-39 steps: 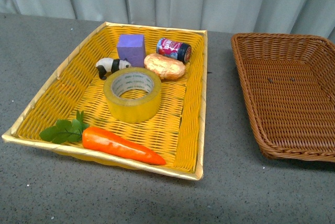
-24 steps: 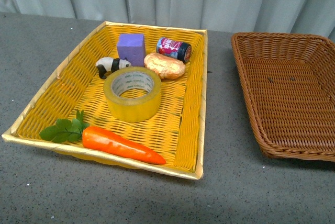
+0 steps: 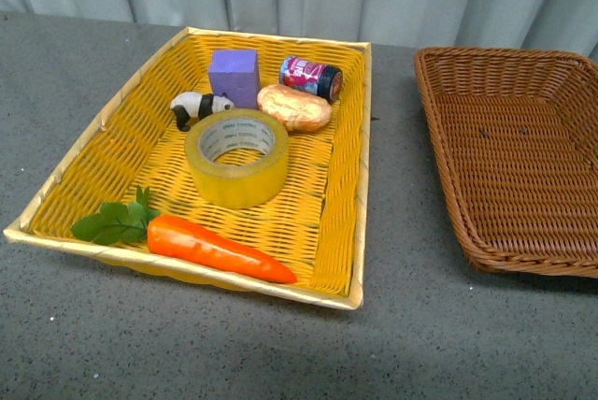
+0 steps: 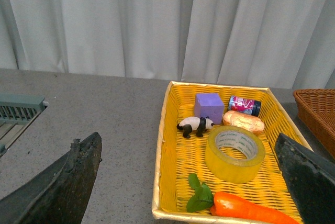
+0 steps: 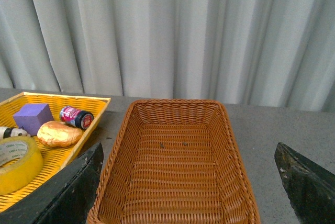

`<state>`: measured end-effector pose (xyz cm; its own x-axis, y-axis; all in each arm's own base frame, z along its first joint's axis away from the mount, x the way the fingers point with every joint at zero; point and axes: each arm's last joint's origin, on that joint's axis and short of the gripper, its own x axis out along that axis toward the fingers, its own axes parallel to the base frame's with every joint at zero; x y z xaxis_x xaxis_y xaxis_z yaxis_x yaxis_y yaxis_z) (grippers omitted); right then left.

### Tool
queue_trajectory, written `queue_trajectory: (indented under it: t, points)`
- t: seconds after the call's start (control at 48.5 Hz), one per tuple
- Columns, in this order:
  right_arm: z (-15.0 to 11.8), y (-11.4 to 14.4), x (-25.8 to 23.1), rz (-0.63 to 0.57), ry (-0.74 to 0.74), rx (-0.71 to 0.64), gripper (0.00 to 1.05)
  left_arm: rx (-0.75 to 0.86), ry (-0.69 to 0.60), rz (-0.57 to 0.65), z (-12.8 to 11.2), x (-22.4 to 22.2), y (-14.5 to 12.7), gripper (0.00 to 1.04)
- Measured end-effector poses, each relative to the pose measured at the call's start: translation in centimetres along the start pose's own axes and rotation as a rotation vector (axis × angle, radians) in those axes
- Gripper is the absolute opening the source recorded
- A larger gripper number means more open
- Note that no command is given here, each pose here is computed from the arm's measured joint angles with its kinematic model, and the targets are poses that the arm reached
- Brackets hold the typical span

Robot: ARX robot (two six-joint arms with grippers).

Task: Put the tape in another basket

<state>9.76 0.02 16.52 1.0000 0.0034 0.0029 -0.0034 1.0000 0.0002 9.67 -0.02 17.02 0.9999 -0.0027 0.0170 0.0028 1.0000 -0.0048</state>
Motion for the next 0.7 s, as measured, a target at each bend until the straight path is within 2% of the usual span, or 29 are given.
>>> queue_trajectory:
  t: [0.7]
  points:
    - [0.00, 0.00, 0.00, 0.000, 0.000, 0.000, 0.96, 0.000, 0.000, 0.000, 0.00, 0.00, 0.00, 0.98]
